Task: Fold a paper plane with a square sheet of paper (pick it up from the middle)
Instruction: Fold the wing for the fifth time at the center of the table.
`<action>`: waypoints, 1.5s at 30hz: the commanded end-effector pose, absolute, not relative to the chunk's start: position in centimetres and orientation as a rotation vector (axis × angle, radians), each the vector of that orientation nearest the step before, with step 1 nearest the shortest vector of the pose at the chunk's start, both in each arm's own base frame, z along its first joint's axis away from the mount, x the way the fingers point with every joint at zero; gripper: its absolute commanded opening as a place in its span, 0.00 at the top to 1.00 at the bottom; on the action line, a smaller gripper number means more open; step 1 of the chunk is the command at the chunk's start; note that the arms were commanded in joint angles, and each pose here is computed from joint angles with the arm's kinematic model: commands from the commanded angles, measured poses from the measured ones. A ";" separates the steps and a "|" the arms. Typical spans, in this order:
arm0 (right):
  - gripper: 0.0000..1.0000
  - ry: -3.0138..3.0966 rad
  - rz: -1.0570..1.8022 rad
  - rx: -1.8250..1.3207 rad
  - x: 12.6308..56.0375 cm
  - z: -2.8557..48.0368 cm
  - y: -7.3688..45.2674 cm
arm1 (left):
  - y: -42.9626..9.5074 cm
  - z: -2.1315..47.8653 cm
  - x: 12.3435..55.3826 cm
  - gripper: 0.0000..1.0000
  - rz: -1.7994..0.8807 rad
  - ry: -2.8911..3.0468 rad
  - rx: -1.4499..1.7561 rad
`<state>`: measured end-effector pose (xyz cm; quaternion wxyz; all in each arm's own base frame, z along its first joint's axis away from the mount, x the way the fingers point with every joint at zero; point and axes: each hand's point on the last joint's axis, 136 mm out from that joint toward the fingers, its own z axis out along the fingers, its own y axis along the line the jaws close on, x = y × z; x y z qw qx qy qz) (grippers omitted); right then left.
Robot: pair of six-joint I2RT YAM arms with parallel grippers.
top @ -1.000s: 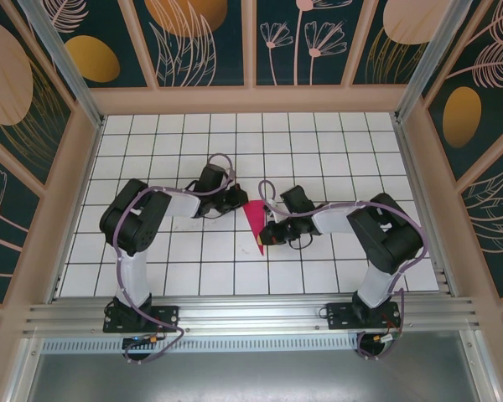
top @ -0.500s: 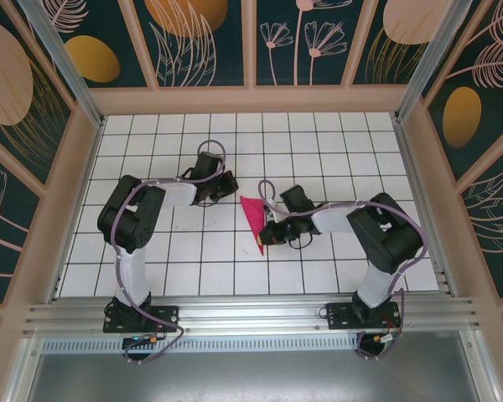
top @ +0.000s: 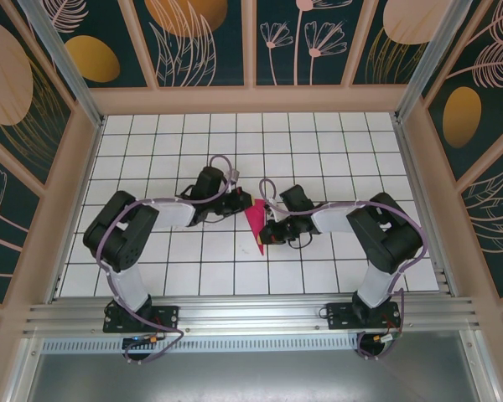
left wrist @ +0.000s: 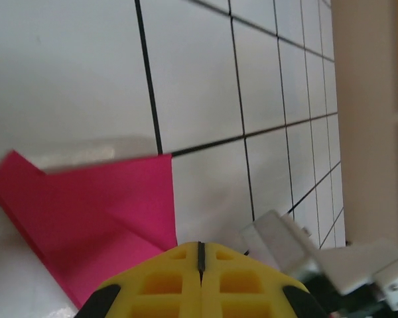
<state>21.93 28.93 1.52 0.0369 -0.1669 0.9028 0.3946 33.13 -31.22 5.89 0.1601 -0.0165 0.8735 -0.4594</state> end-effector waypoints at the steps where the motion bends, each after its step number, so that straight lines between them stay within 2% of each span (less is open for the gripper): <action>1: 1.00 2.937 0.983 -0.403 21.3 -2.5 26.1 | -31.9 5.0 32.6 1.00 -1.448 2.477 -0.061; 6: 1.00 2.943 0.974 -0.388 21.3 -2.8 25.9 | -31.9 3.5 32.1 1.00 -1.462 2.502 -0.074; 9: 1.00 2.925 1.005 -0.380 21.5 -2.0 26.3 | -30.5 1.3 32.3 1.00 -1.308 2.576 -0.135; 13: 1.00 2.828 1.065 -0.379 22.7 1.0 27.4 | -28.7 -1.9 31.9 1.00 -1.106 2.704 -0.184; 20: 0.98 2.689 1.234 -0.416 23.9 5.8 30.9 | -27.6 -3.7 31.2 1.00 -1.028 2.753 -0.217; 24: 0.95 2.703 1.224 -0.374 25.2 4.9 32.0 | -27.6 -3.7 31.2 1.00 -1.023 2.753 -0.210; 28: 0.97 2.786 1.103 -0.278 26.3 2.1 31.4 | -27.7 -3.5 31.4 1.00 -1.022 2.750 -0.210; 34: 0.98 2.910 1.013 -0.233 24.5 -1.8 29.6 | -27.4 -3.8 31.4 1.00 -1.004 2.757 -0.223; 40: 0.98 2.808 1.089 -0.299 24.5 2.5 30.3 | -27.3 -4.1 31.5 1.00 -0.984 2.761 -0.242; 45: 0.97 2.823 1.218 -0.383 21.4 2.8 30.6 | -27.2 -4.1 31.8 1.00 -0.974 2.758 -0.254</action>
